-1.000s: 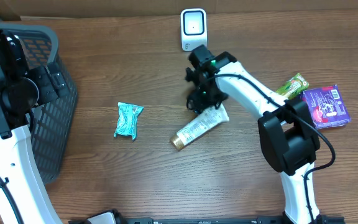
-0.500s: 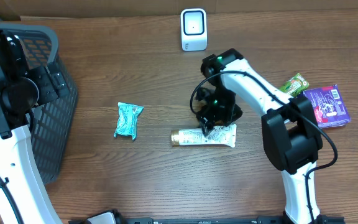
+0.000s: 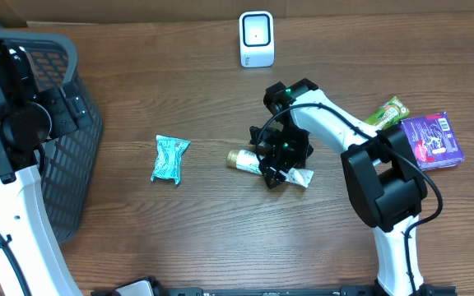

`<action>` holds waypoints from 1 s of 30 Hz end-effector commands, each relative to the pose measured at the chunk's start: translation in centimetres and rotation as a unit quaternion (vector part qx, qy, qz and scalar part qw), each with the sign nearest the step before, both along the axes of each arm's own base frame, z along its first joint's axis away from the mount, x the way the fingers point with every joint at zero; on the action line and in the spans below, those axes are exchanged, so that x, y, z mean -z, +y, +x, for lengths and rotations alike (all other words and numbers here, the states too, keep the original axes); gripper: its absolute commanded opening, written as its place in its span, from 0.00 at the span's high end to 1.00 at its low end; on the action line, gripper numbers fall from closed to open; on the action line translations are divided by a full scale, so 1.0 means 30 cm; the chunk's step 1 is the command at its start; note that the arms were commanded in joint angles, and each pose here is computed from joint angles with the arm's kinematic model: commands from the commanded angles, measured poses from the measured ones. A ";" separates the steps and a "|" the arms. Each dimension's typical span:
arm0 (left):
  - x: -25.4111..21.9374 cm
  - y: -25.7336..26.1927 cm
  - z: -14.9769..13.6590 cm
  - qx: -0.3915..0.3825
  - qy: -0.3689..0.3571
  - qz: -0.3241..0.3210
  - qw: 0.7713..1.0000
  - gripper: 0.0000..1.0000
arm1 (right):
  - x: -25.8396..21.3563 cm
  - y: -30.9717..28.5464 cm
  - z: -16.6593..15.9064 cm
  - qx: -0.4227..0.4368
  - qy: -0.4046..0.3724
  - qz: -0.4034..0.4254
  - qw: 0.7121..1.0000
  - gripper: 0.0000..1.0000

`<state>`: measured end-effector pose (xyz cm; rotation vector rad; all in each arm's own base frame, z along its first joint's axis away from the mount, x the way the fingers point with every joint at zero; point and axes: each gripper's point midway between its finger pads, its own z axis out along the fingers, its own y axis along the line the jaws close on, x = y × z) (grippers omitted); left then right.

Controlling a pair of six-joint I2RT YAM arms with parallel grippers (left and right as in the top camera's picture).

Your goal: Scan the item barcode

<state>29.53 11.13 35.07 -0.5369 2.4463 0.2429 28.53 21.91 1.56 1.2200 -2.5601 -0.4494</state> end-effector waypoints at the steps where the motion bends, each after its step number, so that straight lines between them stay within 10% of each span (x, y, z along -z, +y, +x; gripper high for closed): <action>1: -0.018 0.002 0.006 -0.005 -0.011 -0.003 1.000 0.00 | 0.027 -0.021 -0.012 -0.018 0.005 0.004 1.000 0.13; 11: -0.018 0.002 0.006 -0.005 -0.011 -0.003 1.000 0.00 | -0.010 0.123 -0.040 0.084 0.055 0.064 0.993 0.31; 30: -0.018 0.002 0.006 -0.005 -0.011 -0.003 1.000 0.00 | -0.107 0.195 0.046 0.171 -0.049 0.007 0.984 0.12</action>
